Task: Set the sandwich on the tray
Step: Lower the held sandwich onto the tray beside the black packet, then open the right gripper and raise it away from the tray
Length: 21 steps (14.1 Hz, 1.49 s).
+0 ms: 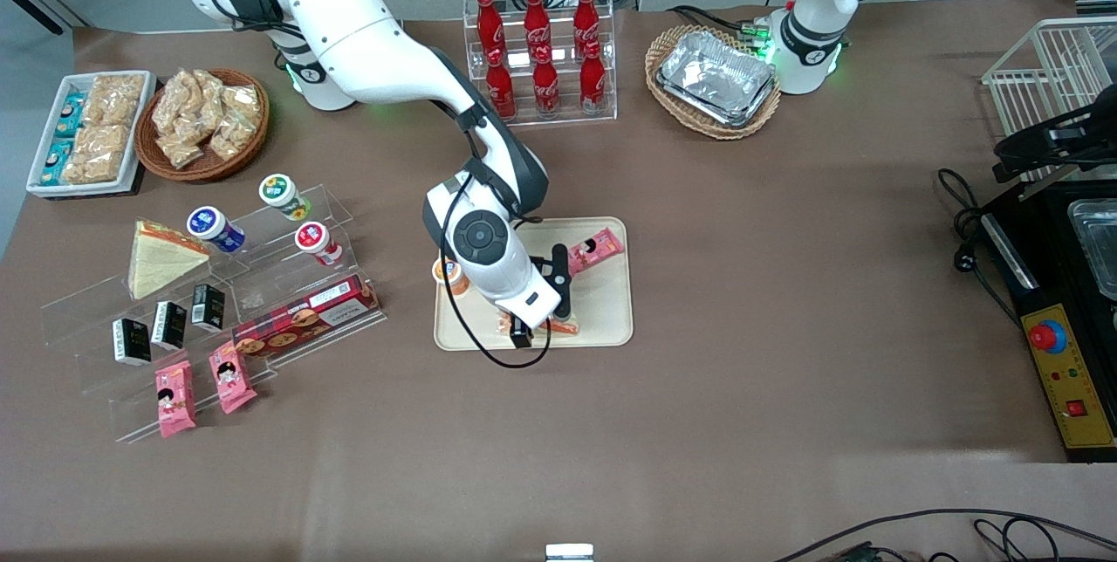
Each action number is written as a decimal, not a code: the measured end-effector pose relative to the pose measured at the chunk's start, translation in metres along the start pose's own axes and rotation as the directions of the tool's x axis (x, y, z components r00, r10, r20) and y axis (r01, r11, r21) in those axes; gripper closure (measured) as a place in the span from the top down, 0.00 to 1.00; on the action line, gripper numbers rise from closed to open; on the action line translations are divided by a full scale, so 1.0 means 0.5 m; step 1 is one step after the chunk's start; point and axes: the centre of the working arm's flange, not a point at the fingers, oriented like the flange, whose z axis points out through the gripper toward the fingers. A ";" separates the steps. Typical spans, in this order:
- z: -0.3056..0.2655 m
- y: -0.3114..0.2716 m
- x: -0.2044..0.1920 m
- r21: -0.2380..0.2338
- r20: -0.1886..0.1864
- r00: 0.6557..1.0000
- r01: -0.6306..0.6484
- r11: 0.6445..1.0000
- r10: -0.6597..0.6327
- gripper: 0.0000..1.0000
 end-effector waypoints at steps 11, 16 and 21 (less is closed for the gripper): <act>-0.230 0.030 -0.060 0.080 -0.047 0.996 -0.076 0.994 0.080 1.00; -0.395 0.043 -0.145 0.118 -0.052 0.953 -0.292 0.949 0.300 1.00; -0.586 0.020 -0.249 0.110 0.006 0.786 -0.615 0.780 0.619 1.00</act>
